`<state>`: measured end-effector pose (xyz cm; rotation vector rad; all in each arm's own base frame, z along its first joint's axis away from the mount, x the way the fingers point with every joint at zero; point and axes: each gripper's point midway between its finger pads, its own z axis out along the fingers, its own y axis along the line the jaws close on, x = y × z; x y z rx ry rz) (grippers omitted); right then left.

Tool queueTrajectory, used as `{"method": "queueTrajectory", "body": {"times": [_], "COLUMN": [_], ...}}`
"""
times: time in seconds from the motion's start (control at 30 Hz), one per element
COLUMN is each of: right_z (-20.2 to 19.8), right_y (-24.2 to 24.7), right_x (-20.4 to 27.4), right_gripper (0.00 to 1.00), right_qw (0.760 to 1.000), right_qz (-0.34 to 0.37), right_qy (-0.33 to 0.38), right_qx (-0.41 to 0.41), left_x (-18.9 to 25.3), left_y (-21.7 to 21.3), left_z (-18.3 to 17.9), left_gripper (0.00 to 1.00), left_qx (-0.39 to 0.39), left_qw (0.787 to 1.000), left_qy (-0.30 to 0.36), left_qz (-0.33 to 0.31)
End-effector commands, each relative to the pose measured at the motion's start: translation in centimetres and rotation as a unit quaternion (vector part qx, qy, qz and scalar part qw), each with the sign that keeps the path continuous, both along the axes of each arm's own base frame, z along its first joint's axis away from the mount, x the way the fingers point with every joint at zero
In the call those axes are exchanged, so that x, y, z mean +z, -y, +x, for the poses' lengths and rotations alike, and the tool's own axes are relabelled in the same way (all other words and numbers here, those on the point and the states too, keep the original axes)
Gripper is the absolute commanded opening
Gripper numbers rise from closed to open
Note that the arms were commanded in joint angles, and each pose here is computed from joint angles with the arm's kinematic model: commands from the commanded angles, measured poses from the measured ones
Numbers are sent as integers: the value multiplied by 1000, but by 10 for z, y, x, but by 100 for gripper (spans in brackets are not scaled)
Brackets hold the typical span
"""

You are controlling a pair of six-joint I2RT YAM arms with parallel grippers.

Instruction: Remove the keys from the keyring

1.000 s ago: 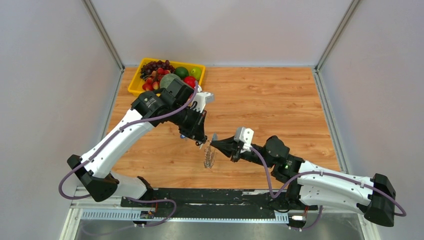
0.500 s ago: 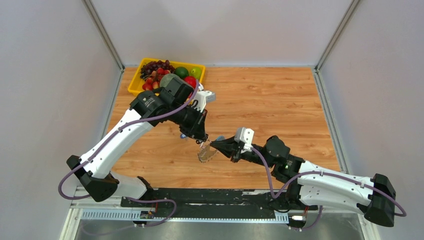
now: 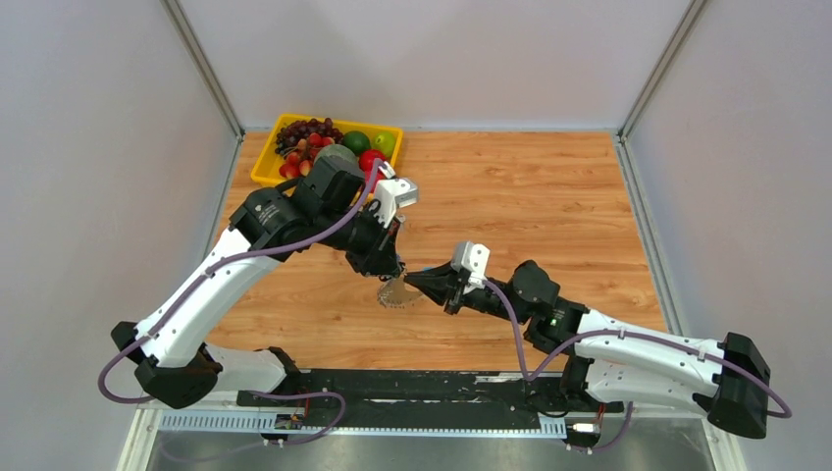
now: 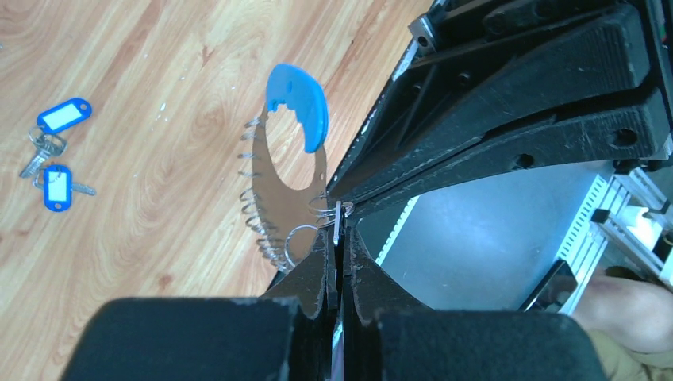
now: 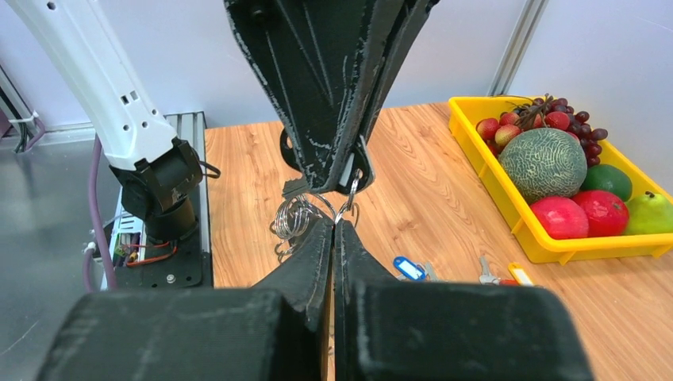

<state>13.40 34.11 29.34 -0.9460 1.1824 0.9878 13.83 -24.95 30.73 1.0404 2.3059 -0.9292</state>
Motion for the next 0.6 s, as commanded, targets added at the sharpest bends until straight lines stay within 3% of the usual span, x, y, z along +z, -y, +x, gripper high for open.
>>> {"method": "queueTrajectory", "body": {"times": [0.0, 0.23, 0.27, 0.33, 0.37, 0.57], "right_z": [2, 12, 12, 9, 7, -10], "right_y": [-7, -17, -17, -15, -12, 13], "right_x": [5, -5, -5, -4, -2, 11], "right_gripper": [0, 1, 10, 36, 42, 51], "right_qw": [1000, 998, 998, 999, 999, 1000], "right_qz": [-2, -20, -20, -18, -13, 10], "right_qy": [-27, -53, -54, -50, -44, 11], "right_qx": [-2, -14, -14, -8, -5, 13], "left_x": [34, 25, 23, 21, 21, 29], "left_y": [11, 19, 19, 16, 14, 5], "left_z": [1, -9, -8, -4, -3, -5], "left_gripper": [0, 0, 0, 0, 0, 0], "left_qx": [-34, -59, -57, -47, -46, -63], "left_qw": [995, 994, 994, 995, 995, 991], "left_qy": [78, 69, 70, 77, 82, 114], "left_qz": [-59, -63, -59, -47, -44, -39]}}
